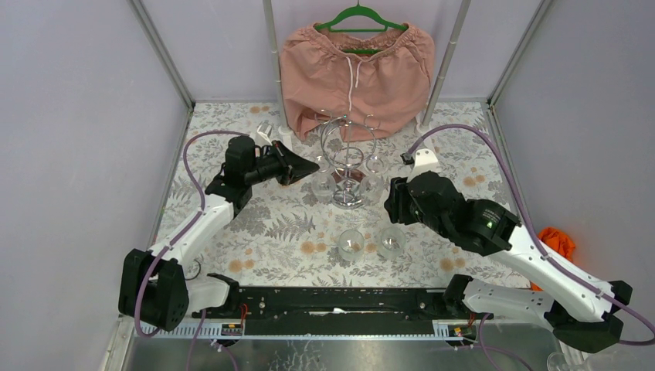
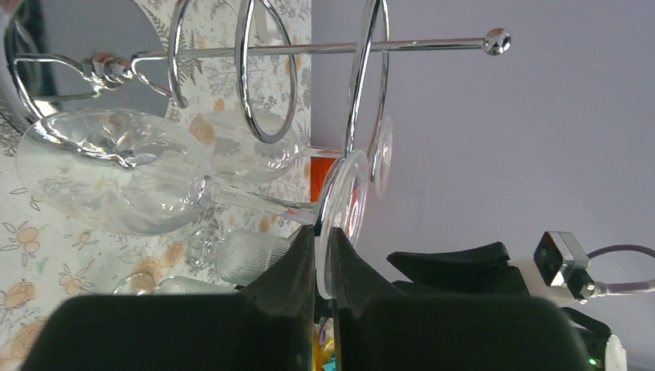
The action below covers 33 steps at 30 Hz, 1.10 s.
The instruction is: Take the wine glass off the wine glass rack
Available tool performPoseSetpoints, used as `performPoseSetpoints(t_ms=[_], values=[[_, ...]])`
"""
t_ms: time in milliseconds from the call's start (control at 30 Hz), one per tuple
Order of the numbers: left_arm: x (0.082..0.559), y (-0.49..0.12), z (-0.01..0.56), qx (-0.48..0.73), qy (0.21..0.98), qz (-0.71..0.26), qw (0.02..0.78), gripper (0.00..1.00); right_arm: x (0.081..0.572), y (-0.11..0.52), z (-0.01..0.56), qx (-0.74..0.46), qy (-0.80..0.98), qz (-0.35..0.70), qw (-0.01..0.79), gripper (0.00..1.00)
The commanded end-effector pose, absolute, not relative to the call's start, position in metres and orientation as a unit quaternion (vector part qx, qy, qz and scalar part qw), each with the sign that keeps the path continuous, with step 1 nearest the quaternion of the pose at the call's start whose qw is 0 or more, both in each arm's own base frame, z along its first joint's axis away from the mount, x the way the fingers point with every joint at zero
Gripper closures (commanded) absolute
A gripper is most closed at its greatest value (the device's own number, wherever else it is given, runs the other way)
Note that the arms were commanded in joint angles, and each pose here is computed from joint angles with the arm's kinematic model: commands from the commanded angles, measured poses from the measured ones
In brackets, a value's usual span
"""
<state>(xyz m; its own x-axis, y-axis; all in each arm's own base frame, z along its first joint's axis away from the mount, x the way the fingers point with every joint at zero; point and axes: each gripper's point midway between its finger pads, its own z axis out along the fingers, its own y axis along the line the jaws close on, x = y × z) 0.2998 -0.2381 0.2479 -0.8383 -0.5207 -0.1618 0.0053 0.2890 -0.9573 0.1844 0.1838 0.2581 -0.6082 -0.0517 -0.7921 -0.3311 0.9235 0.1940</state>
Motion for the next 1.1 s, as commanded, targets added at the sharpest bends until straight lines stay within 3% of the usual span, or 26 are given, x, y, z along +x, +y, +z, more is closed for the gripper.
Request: performPoseSetpoints(t_ms=[0,200,467,767,1067], values=[[0.29,-0.243,0.284,-0.128,0.735,-0.623,0.237,0.91,0.192,0.186,0.263,-0.108,0.873,0.156,0.449,0.52],[0.288,-0.239,0.285,-0.127,0.737,-0.619,0.239,0.86,0.194,0.187,0.261,-0.11,0.874,0.154,0.449,0.52],[0.28,-0.235,0.278,-0.133,0.739,-0.618,0.232,0.89,0.196,0.189,0.256,-0.114,0.875,0.148,0.446,0.52],[0.276,-0.231,0.282,-0.131,0.742,-0.614,0.235,0.63,0.197,0.194,0.251,-0.117,0.877,0.149,0.442,0.52],[0.279,-0.23,0.276,-0.132,0.746,-0.608,0.238,0.72,0.197,0.193,0.25,-0.116,0.876,0.147,0.444,0.52]])
